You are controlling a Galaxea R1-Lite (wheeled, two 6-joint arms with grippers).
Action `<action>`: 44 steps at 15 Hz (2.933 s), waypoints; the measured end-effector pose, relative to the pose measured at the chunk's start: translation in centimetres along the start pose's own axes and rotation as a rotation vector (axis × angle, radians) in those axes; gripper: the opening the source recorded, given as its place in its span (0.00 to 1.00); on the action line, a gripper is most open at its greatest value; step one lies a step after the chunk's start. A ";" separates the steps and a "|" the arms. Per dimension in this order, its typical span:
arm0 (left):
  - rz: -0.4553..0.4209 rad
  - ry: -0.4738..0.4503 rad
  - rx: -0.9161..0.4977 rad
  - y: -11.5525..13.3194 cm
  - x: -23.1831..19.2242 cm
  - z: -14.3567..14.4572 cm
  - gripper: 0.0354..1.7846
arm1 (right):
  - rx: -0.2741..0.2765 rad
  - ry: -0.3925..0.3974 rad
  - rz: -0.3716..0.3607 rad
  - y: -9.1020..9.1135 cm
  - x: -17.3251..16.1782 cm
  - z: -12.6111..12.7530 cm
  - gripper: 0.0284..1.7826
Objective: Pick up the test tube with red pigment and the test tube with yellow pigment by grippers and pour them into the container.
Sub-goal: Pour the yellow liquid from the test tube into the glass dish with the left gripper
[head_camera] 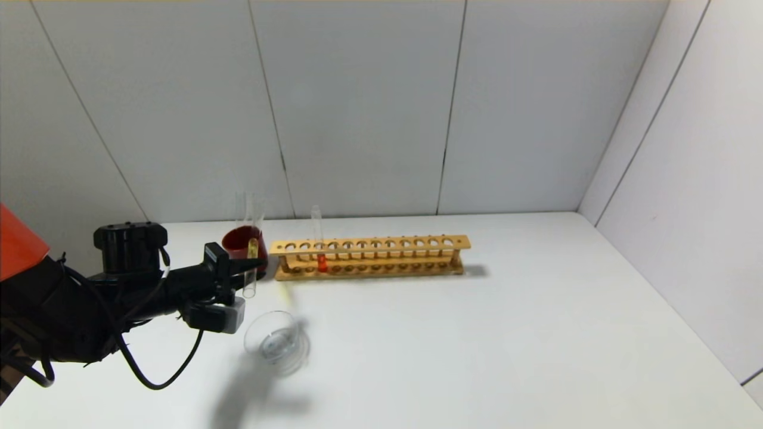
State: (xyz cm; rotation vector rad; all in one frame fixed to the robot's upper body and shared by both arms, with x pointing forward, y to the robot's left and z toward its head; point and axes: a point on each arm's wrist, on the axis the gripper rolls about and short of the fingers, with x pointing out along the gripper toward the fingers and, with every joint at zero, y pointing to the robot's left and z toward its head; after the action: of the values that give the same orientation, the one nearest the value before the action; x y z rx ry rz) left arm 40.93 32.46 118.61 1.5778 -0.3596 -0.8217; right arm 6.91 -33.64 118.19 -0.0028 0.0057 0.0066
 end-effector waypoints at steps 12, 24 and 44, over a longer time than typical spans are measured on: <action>-0.010 0.065 0.098 0.2 0.3 -0.5 0.17 | 0.000 0.000 0.000 0.0 0.0 0.0 0.98; -0.013 0.047 0.194 0.2 0.6 -0.3 0.17 | 0.000 0.000 0.000 0.0 0.0 0.0 0.98; -0.051 0.004 0.313 0.5 2.4 -0.3 0.17 | 0.000 0.000 0.000 0.0 0.0 0.0 0.98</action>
State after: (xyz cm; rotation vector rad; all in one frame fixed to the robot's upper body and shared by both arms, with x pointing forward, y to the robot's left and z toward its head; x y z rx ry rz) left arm 42.95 31.04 118.38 1.8850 -0.4638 -0.8301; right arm 6.91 -33.64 118.19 -0.0023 0.0057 0.0062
